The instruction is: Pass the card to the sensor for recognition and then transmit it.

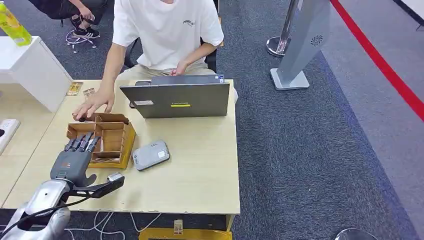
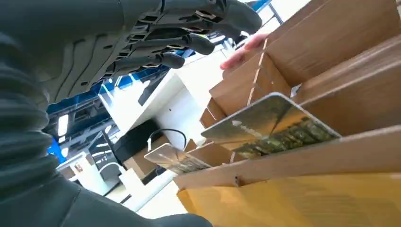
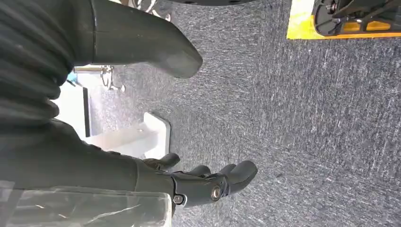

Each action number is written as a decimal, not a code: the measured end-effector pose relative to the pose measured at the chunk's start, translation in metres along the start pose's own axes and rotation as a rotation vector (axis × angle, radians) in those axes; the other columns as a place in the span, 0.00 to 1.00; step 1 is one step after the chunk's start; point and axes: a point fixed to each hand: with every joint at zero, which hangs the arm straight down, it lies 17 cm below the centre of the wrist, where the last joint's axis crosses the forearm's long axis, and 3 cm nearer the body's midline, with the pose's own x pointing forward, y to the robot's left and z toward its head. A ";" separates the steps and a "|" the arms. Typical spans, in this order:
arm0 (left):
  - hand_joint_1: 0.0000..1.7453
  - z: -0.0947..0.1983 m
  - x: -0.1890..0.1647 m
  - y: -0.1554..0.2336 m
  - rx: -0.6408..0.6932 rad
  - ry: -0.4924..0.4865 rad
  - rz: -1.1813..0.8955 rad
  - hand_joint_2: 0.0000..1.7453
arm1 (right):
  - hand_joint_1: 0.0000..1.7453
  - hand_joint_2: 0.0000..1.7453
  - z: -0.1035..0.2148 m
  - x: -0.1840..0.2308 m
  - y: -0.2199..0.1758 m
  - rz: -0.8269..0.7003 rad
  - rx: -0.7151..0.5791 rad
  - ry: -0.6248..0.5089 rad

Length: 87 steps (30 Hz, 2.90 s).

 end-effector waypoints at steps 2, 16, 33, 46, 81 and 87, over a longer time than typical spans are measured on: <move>0.00 0.000 -0.001 -0.001 -0.002 0.002 -0.001 1.00 | 0.00 1.00 0.000 0.000 0.000 0.001 0.000 0.000; 0.00 0.001 0.003 -0.002 -0.002 -0.004 -0.002 1.00 | 0.00 1.00 0.000 0.000 0.000 0.003 0.000 -0.002; 0.00 0.001 0.011 -0.002 0.001 -0.016 0.011 1.00 | 0.00 1.00 0.000 0.000 0.000 0.003 0.001 -0.002; 0.00 0.001 0.011 -0.002 0.001 -0.016 0.010 1.00 | 0.00 1.00 0.000 0.000 0.000 0.003 0.001 -0.002; 1.00 0.002 0.018 -0.004 -0.013 -0.049 0.049 1.00 | 0.00 1.00 0.000 0.001 0.001 0.014 0.004 -0.005; 1.00 0.001 0.018 -0.003 -0.010 -0.050 0.050 1.00 | 0.00 1.00 0.000 0.001 0.001 0.015 0.004 -0.005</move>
